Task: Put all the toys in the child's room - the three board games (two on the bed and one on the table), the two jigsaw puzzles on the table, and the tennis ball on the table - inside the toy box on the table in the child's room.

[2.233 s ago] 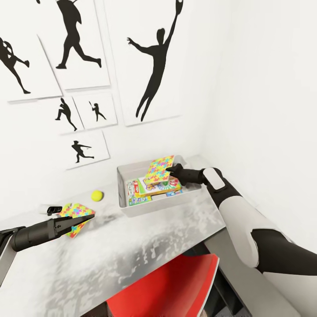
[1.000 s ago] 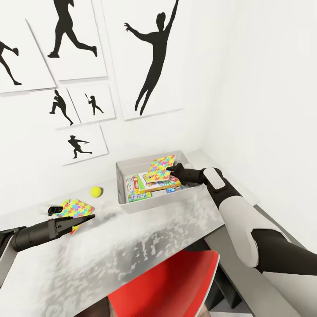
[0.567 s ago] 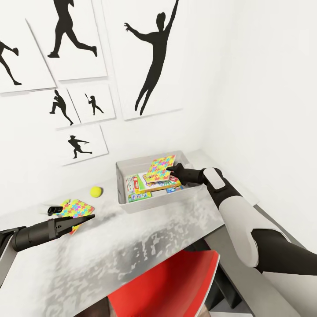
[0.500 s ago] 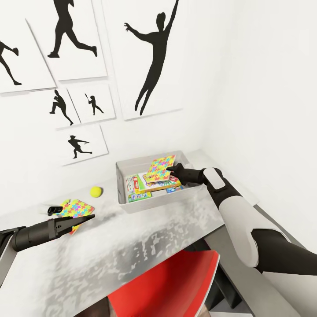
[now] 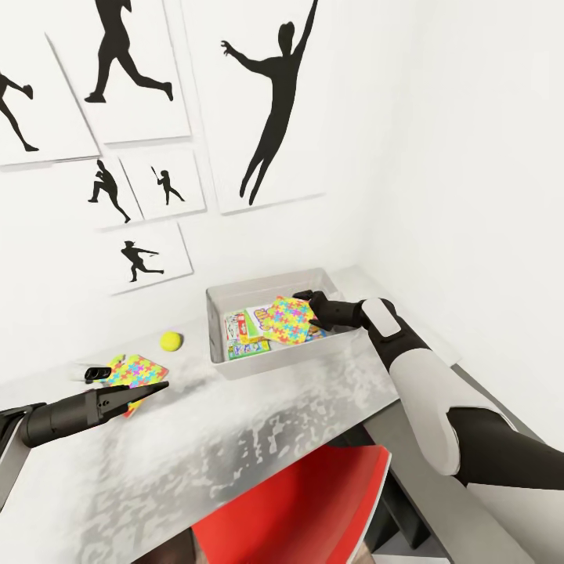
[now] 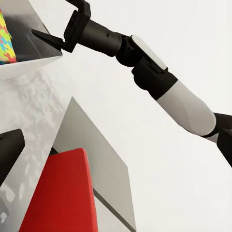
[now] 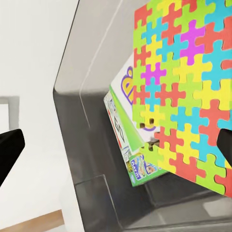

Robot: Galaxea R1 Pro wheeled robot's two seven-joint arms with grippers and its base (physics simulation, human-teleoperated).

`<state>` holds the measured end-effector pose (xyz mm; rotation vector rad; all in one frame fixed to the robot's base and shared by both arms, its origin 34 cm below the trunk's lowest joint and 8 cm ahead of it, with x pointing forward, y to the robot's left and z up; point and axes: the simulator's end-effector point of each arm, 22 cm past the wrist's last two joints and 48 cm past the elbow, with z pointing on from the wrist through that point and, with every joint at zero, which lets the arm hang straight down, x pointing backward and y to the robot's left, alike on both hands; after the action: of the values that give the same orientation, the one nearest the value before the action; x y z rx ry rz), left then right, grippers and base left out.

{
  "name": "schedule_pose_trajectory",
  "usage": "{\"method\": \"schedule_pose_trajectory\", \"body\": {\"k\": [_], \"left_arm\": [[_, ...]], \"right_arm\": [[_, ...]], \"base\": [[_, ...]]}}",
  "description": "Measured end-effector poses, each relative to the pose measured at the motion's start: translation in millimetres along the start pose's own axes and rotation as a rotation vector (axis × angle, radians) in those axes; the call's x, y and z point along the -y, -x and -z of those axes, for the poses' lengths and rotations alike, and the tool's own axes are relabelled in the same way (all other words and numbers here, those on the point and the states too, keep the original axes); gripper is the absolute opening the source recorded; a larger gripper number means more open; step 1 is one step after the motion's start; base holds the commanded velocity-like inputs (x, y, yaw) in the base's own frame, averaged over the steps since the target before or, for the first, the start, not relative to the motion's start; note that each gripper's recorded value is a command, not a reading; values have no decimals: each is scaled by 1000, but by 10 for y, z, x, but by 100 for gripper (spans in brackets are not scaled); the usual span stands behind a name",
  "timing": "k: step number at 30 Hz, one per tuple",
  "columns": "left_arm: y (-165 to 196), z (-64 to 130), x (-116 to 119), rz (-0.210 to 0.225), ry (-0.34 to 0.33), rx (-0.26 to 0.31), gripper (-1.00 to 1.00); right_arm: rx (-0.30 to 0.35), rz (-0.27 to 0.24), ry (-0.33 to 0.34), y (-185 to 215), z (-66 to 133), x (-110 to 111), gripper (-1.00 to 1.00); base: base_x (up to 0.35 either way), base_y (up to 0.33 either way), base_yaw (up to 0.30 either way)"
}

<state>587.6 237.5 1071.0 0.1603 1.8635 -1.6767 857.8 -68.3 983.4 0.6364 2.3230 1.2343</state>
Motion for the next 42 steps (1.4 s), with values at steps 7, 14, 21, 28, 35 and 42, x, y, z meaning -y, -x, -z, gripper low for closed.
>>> {"method": "schedule_pose_trajectory", "body": {"k": [7,14,21,28,35,42], "left_arm": [[-1,2,-1,0,1,0,100],[7,6,10,-3,1,0,100],[24,9,52,-11,-2,2,100],[46,12,97,-21,-6,4,100],[66,16,147,-31,-10,7,100],[87,21,199,-43,-13,9,100]], "right_arm": [[-1,1,0,-2,0,1,100],[-3,3,6,-13,5,-34,100],[13,23,30,44,70,-172,100],[51,76,74,179,190,-470,100],[50,92,85,142,208,-589,100],[52,104,87,122,235,-661,100]], "base": [[0,0,0],[0,0,-27],[-5,0,-99],[-194,0,-108],[-300,2,-40],[-301,95,93]]}}
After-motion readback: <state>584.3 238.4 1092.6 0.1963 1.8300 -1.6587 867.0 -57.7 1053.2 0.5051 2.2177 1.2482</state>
